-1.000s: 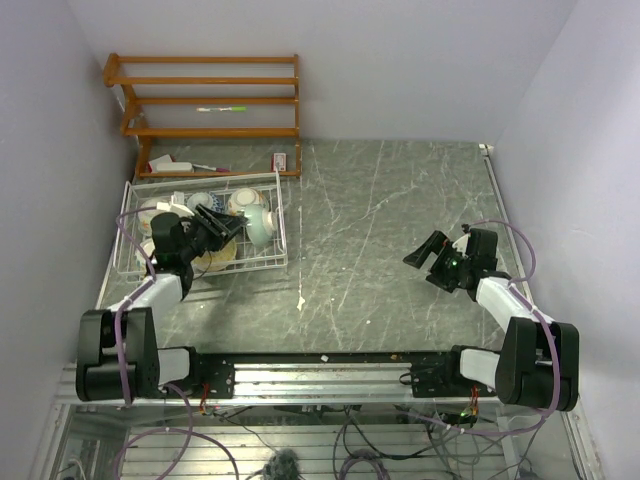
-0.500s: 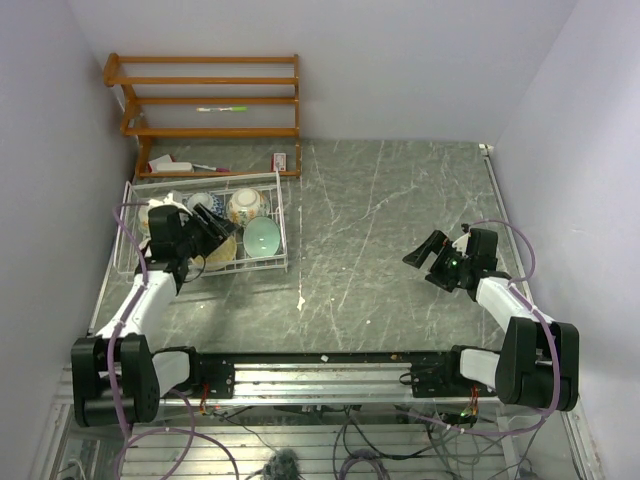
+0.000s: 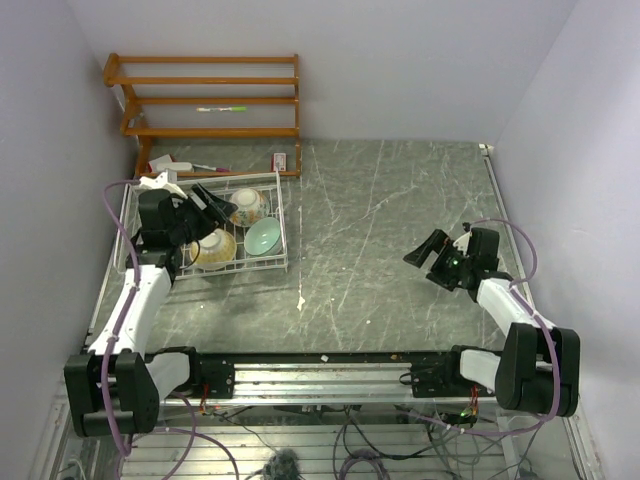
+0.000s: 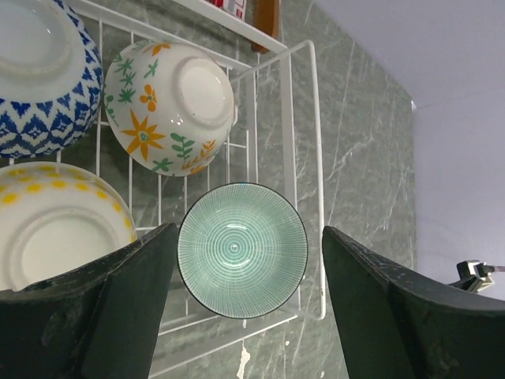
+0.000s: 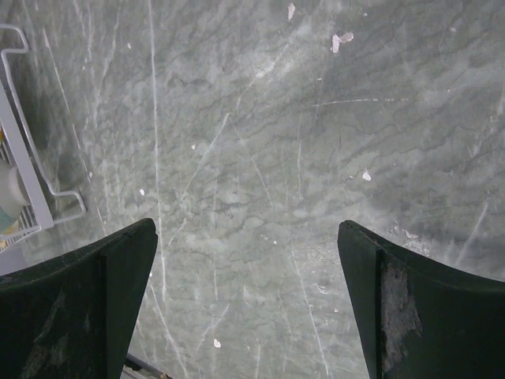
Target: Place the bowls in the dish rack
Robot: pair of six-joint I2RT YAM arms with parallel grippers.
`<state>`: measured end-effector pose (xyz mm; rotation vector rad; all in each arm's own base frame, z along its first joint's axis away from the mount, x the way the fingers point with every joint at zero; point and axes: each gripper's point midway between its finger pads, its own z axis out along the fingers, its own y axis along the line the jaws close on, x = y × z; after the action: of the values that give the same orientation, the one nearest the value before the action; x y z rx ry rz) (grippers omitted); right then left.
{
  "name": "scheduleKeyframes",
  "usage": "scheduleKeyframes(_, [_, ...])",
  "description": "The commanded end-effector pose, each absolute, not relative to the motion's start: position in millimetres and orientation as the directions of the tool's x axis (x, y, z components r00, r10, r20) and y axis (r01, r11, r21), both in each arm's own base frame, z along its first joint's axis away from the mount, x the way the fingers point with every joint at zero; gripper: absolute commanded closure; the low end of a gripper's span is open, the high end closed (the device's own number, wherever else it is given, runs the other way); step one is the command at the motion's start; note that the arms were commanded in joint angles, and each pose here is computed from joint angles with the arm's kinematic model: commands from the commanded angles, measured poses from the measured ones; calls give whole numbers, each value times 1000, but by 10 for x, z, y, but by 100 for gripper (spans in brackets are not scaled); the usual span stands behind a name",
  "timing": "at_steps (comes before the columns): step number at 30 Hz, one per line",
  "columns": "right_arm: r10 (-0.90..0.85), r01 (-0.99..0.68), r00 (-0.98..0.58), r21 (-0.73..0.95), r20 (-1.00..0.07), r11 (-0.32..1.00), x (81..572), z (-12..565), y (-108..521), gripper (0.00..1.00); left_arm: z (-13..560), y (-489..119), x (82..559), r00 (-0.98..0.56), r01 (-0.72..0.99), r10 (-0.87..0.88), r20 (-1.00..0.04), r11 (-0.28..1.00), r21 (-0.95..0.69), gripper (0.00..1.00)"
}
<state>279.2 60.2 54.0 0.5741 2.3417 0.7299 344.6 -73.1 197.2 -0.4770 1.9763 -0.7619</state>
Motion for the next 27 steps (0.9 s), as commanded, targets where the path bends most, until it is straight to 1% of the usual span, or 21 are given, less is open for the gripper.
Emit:
scheduleKeyframes(1, [540, 178, -687, 608, -486, 774, 2895, 750, 552, 2, 1994, -911, 3499, -516, 27, -563, -645, 743, -669, 16])
scheduleKeyframes(3, [518, 150, -698, 606, -495, 781, 2906, 787, 623, 3, 1954, -1024, 3504, -541, 36, -536, -648, 755, -655, 16])
scheduleKeyframes(6, [450, 90, -709, 564, -542, 821, 2952, 914, 815, 6, 1969, -1039, 3460, -541, 36, -534, -650, 757, -652, 17])
scheduleKeyframes(11, [322, -40, -694, 481, -644, 876, 3044, 1325, 1353, 7, 2226, -913, 3252, -512, 22, -501, -698, 805, -593, 17])
scheduleKeyframes(13, [309, -73, -673, 476, -672, 876, 3096, 1493, 1497, 7, 2391, -804, 3153, -475, 2, -485, -735, 834, -552, 16])
scheduleKeyframes(15, [317, -86, -662, 489, -679, 868, 3147, 1588, 1575, 7, 2469, -713, 3090, -445, -20, -475, -759, 853, -522, 13])
scheduleKeyframes(17, [322, -95, -659, 499, -680, 861, 3193, 1633, 1641, 7, 2428, -716, 3100, -446, -15, -469, -762, 855, -518, 11])
scheduleKeyframes(18, [319, -100, -661, 501, -679, 859, 3206, 1637, 1678, 7, 2362, -767, 3121, -471, 0, -464, -751, 851, -525, 12])
scheduleKeyframes(20, [307, -120, -672, 508, -674, 853, 3214, 1645, 1769, 8, 2178, -816, 3196, -521, -5, -449, -726, 852, -524, 13])
scheduleKeyframes(22, [292, -140, -677, 507, -676, 851, 3209, 1669, 1848, 8, 1981, -838, 3285, -558, -22, -442, -702, 854, -520, 17])
scheduleKeyframes(25, [284, -144, -671, 496, -685, 856, 3197, 1693, 1861, 8, 1839, -969, 3401, -579, -3, -454, -677, 832, -555, 24])
scheduleKeyframes(27, [286, -137, -665, 489, -690, 861, 3195, 1691, 1832, 8, 1752, -1045, 3440, -595, -3, -441, -672, 838, -546, 25])
